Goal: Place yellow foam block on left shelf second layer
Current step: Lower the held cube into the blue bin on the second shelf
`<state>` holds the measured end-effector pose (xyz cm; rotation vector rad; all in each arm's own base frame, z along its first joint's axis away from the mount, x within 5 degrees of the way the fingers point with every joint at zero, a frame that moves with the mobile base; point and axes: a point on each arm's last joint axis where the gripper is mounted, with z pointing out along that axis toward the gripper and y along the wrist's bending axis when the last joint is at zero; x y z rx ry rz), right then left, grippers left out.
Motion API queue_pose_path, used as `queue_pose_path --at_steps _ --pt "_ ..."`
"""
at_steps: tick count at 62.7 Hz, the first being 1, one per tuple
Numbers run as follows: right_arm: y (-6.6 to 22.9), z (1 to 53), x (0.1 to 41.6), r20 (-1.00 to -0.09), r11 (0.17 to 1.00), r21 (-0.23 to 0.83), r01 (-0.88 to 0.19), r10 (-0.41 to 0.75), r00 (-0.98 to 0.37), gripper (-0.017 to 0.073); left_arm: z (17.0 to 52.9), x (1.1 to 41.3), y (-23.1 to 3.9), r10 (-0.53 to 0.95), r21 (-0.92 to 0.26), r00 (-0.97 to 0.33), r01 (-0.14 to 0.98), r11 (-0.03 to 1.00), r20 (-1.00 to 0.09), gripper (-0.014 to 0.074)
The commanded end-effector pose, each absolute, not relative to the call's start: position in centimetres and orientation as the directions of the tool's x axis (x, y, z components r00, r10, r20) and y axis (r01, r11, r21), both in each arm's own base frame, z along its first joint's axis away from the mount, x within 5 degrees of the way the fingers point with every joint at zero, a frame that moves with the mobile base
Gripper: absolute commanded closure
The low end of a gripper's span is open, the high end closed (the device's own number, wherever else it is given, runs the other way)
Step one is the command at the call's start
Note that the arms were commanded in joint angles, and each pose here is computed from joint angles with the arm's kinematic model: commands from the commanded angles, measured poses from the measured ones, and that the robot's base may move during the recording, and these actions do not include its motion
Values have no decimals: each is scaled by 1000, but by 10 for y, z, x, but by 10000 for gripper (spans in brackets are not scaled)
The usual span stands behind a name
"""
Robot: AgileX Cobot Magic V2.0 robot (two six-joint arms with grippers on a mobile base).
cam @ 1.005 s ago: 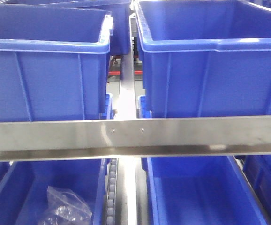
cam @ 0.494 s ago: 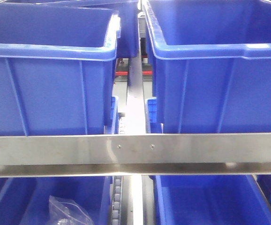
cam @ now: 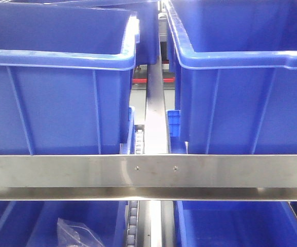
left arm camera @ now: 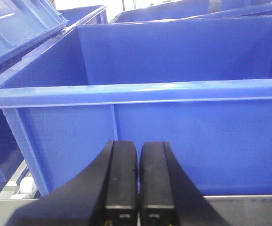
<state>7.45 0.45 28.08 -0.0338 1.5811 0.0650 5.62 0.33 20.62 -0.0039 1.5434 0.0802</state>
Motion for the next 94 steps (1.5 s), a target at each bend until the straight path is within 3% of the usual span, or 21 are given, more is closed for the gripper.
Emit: queue_pose_path --at_steps 1,12,24,57,75,87,94 --pt "5 299 74 -994 998 -1 -68 7 112 103 207 55 2 42 38 103 -47 998 -994 457" --pt "6 306 75 -986 997 -2 -77 11 169 103 207 55 2 42 38 103 -47 998 -994 457" --pt "7 319 95 -994 997 -2 -77 7 113 103 207 55 2 42 38 103 -47 998 -994 457" --pt "17 347 209 -994 997 0 -83 -9 -105 103 207 55 2 42 38 103 -47 998 -994 457" --pt "21 334 243 -995 995 3 -98 -7 -104 97 207 55 2 42 38 103 -47 998 -994 457" --pt "21 330 247 -993 995 3 -99 -8 -120 -60 207 55 2 42 38 103 -47 998 -994 457" --pt "21 330 247 -993 995 6 -98 -6 -120 -48 207 55 2 42 38 103 -47 998 -994 457"
